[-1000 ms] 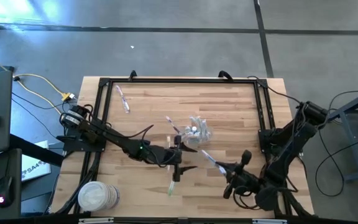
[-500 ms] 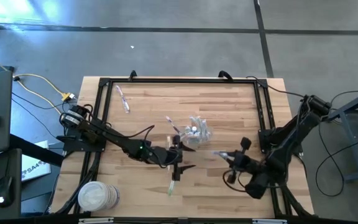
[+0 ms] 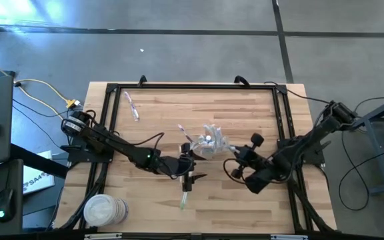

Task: Pick & Place toothbrushing station
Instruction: Put the blue toothbrush into the wire organizer

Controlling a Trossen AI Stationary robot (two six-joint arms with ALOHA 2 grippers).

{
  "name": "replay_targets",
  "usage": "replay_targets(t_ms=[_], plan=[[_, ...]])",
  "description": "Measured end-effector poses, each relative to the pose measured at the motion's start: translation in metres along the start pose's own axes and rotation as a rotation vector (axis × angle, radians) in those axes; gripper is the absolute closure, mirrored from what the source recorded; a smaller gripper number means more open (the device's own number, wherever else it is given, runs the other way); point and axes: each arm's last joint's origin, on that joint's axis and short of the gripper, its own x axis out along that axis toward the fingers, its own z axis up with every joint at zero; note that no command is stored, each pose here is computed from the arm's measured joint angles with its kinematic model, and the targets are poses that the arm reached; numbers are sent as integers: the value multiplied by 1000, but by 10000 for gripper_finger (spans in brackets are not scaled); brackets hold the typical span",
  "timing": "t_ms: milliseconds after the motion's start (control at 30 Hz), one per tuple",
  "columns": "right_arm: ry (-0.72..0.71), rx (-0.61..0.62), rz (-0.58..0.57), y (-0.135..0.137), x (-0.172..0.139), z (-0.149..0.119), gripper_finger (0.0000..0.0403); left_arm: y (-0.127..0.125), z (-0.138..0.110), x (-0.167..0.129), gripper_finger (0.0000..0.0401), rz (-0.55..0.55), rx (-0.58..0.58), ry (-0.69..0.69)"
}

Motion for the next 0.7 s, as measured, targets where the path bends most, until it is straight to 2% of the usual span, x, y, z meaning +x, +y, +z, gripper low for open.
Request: replay_targets(t_ms=[333, 700], plan=[[45, -15, 4, -7, 19, 9, 391, 0, -3, 0, 110, 3, -8, 30], [156, 29, 13, -20, 43, 12, 391, 0, -4, 0, 110, 4, -4, 39]])
